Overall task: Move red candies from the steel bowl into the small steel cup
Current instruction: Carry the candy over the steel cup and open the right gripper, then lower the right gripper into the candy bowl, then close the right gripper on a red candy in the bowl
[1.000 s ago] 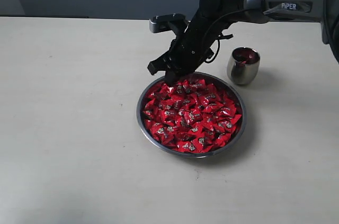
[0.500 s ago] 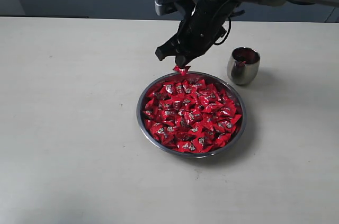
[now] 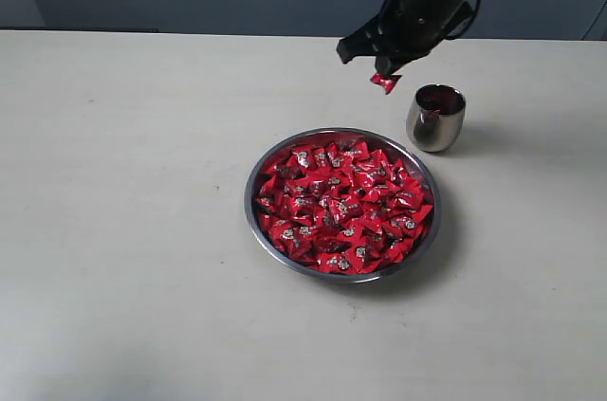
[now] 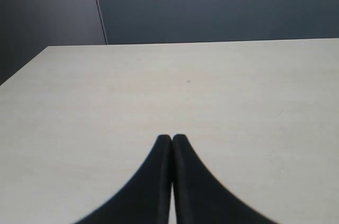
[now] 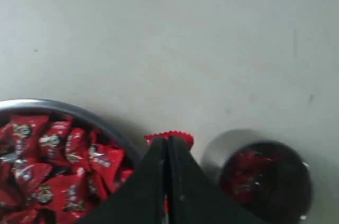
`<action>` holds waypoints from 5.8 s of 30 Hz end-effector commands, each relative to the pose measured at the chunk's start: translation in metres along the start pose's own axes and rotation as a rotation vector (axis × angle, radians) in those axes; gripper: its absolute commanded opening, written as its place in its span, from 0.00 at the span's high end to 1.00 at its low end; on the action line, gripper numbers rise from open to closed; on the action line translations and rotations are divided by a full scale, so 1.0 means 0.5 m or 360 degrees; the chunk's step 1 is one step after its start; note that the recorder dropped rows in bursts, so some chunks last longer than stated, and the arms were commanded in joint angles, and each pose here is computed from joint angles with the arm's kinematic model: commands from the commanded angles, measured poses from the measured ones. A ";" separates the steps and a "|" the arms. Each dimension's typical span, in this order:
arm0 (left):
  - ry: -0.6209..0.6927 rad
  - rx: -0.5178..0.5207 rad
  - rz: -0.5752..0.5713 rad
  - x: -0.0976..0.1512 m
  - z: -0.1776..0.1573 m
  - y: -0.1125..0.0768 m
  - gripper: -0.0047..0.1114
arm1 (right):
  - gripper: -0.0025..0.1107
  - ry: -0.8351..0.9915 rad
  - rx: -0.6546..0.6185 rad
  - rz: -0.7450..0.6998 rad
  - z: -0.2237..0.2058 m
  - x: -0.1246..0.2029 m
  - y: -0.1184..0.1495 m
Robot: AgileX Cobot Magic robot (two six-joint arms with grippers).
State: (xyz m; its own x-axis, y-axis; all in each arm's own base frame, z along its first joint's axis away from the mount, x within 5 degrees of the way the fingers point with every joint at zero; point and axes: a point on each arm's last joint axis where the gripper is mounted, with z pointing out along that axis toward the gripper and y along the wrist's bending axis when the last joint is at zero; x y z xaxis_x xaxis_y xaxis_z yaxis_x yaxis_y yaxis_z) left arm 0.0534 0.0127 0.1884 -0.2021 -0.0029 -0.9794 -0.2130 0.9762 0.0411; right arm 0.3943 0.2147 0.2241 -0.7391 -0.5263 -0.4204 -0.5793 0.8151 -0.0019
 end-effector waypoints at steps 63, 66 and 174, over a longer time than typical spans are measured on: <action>-0.0005 0.0012 0.0008 0.002 0.000 -0.001 0.96 | 0.69 0.0067 -0.0491 0.0193 -0.016 0.026 -0.064; -0.0005 0.0012 0.0008 0.002 0.000 -0.001 0.96 | 0.69 0.0064 -0.0588 0.0087 -0.018 0.021 -0.030; -0.0005 0.0012 0.0008 0.002 0.000 -0.001 0.96 | 0.68 0.0377 -0.0730 -0.0409 0.158 0.066 0.140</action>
State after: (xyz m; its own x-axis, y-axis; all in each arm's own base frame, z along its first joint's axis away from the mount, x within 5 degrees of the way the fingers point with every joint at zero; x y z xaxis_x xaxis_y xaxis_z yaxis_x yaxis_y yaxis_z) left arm 0.0534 0.0127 0.1884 -0.2021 -0.0029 -0.9794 -0.2130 0.9762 0.0411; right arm 0.3565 0.2725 0.1397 -0.5787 -0.7795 -0.2396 -0.8037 0.4953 0.3299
